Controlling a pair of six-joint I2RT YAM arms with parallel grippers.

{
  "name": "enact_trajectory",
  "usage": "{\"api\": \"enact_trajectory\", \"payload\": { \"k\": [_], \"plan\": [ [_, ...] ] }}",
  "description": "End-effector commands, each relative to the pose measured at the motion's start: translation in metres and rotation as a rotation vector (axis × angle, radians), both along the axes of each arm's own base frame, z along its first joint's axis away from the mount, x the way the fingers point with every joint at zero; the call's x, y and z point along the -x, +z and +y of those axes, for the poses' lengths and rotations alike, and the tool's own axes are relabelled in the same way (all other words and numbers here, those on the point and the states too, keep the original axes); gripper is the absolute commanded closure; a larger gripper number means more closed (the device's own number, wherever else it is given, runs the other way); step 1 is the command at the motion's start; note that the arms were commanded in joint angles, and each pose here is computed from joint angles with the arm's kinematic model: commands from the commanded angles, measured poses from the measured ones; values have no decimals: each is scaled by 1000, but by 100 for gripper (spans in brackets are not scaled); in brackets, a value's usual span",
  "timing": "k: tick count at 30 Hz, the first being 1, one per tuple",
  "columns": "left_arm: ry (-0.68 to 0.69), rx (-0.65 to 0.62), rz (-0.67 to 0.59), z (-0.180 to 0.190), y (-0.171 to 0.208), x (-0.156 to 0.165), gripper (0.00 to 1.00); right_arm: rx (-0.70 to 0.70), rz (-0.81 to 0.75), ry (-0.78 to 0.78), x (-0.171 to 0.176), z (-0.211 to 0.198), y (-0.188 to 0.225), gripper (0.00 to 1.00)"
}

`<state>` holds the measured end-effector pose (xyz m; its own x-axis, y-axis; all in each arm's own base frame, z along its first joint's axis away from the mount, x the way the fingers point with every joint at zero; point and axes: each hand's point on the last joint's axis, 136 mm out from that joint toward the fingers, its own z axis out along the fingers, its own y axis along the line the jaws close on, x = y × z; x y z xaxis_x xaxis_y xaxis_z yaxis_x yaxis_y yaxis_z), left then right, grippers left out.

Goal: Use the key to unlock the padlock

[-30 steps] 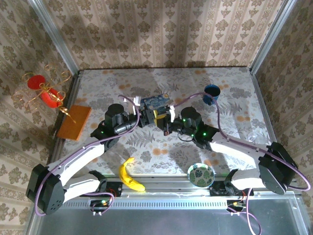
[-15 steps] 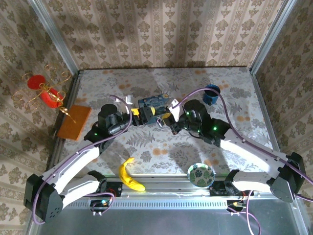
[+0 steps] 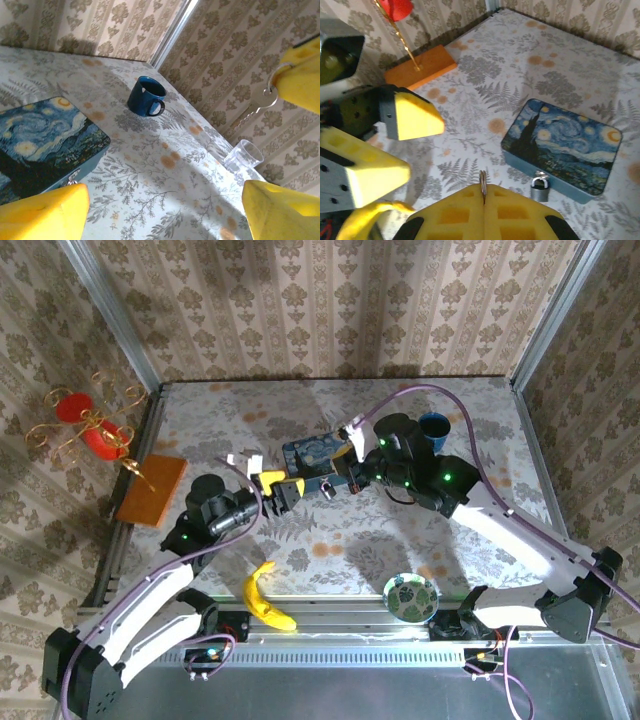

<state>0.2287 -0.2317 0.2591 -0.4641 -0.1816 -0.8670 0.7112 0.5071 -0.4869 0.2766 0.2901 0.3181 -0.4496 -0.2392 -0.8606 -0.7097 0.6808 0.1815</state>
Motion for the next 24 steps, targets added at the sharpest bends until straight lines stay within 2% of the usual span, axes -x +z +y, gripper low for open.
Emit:
{"api": "enact_trajectory", "payload": {
  "k": [1,5,8,12,14,18,21,24],
  "plan": [
    [-97,0,-223,-9,24,14,20,-76,68,30,13,3,18,100],
    [-117,-57,-373,-17,29,21,21,-143,93,96,25,11,31,100],
    [-165,-51,-448,-25,38,28,22,-183,93,132,31,14,39,100],
    [-231,-43,-490,-36,42,36,25,-210,94,132,32,14,41,100],
    [-241,-52,-505,-40,42,37,30,-226,98,138,33,15,41,100],
    [-224,-67,-535,-42,46,33,51,-251,105,155,34,19,42,100],
    [-242,-72,-569,-47,50,37,52,-255,108,154,34,20,40,100],
    [-288,-67,-544,-54,51,40,50,-264,106,174,35,22,39,100]
  ]
}}
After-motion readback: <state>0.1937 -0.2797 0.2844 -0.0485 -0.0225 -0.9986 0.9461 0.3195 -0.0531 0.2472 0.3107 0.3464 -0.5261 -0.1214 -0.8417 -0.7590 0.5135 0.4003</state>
